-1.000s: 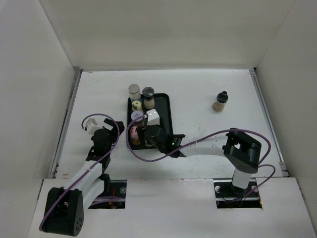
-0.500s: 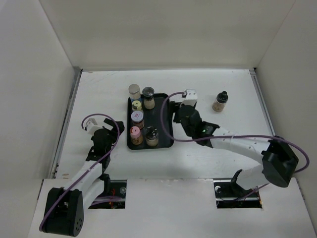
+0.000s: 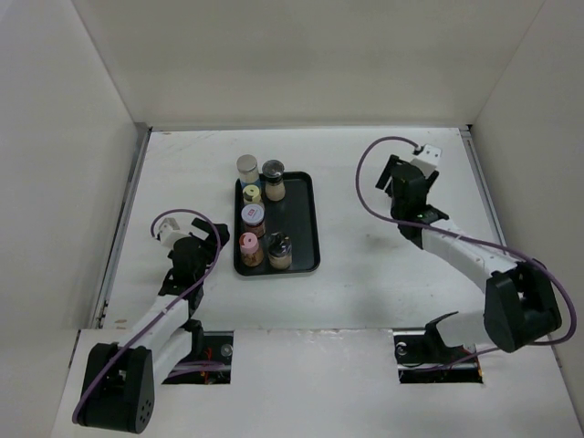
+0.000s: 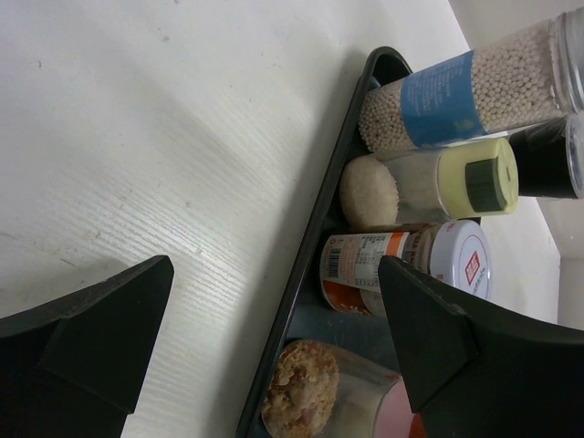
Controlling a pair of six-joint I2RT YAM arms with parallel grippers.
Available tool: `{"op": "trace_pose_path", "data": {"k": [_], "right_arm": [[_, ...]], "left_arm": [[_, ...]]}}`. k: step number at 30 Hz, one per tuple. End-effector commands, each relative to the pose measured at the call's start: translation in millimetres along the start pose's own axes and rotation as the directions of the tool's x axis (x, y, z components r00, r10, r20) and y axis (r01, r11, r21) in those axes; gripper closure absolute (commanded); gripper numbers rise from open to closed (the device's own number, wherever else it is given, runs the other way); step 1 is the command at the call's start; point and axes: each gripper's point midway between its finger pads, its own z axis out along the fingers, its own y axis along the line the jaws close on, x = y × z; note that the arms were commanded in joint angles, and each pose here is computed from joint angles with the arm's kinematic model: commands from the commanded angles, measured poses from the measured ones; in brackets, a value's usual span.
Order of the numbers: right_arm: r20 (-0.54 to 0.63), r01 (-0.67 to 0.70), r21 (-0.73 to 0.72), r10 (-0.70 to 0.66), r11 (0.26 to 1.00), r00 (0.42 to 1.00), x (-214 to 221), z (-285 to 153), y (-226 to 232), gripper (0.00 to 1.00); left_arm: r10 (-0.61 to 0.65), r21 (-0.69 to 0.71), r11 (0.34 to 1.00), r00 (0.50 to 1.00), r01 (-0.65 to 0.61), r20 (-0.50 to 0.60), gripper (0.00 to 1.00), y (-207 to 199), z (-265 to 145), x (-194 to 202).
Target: Organize the condiment bottles
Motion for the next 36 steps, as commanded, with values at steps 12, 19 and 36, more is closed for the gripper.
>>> {"op": "trace_pose_path", "data": {"k": [12, 19, 36], "right_arm": [[-0.04, -0.026, 0.125, 0.031, 0.992, 0.999, 1.7, 81.2, -49.3, 0.12], [-0.045, -0.044, 0.138, 0.05, 0.989, 0.998, 5.0, 97.0, -60.7, 0.26], [0.011, -0.079, -0.026, 0.079, 0.997, 0.997, -12.7, 55.8, -9.7, 0.49]], "left_arm": [[-0.008, 0.028, 1.0, 1.0, 0.007, 0.013, 0.0, -8.4, 2.4, -2.6], [-0.005, 0.027, 1.0, 1.0, 0.005, 0.002, 0.0, -9.0, 4.5, 0.6], [-0.006, 0.034, 0.999, 1.0, 0.005, 0.024, 0.0, -11.5, 3.8, -4.3]]}}
